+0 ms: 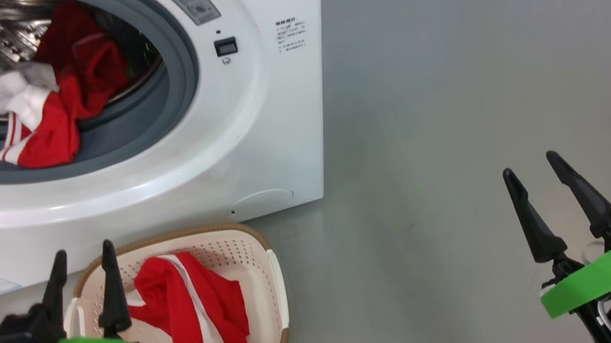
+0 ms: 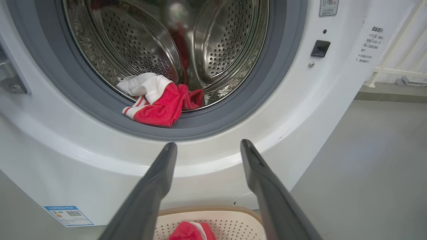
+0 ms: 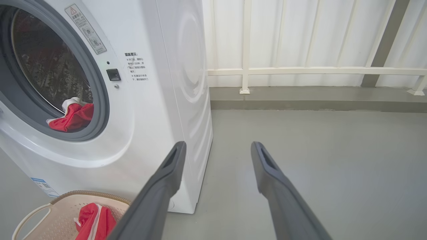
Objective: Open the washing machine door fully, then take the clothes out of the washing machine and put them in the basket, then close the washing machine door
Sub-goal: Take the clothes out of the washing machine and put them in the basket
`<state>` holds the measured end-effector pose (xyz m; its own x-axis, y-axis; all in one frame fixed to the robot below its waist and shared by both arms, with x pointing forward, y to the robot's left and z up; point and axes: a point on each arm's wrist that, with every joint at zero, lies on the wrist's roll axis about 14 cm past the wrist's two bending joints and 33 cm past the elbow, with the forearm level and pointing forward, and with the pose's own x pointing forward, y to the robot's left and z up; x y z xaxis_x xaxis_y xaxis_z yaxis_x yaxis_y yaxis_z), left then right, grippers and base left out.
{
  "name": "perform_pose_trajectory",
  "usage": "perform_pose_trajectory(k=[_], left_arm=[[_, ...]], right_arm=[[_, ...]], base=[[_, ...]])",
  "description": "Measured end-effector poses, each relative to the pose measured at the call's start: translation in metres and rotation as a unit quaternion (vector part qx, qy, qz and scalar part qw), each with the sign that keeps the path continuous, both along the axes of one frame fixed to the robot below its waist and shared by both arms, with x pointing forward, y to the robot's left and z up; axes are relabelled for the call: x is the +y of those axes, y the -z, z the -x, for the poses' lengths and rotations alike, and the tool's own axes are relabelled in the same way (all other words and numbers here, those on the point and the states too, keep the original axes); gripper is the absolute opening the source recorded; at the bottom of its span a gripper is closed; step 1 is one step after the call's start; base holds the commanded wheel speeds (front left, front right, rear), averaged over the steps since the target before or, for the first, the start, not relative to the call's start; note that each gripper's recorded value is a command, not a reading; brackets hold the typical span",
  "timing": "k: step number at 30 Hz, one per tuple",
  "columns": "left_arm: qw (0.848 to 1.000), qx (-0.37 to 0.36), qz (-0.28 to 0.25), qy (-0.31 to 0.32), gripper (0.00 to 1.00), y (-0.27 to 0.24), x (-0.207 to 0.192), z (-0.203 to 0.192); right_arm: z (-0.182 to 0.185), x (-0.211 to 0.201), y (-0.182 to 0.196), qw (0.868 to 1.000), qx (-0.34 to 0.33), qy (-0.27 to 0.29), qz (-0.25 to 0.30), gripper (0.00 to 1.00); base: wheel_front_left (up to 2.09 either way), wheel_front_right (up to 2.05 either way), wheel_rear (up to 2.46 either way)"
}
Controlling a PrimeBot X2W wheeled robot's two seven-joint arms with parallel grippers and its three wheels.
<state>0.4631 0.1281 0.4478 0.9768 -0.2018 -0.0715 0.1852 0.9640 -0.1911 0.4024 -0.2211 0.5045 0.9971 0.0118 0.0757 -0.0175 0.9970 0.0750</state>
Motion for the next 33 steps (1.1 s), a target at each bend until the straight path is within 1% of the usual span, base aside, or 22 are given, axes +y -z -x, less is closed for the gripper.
perform_pose_trajectory(k=[20,33], left_arm=[[0.999,-0.029,-0.003,-0.018,1.00,-0.022,0.014,0.045],[0.999,-0.031,0.003,-0.021,1.00,-0.023,0.013,0.049]], right_arm=[[0.028,-0.003,-0.002,1.000,0.000,0.008,-0.005,1.00],[0.028,-0.006,-0.002,1.000,0.000,0.012,-0.004,1.00]], base=[[0.00,0.00,0.00],[0.00,0.00,0.00]])
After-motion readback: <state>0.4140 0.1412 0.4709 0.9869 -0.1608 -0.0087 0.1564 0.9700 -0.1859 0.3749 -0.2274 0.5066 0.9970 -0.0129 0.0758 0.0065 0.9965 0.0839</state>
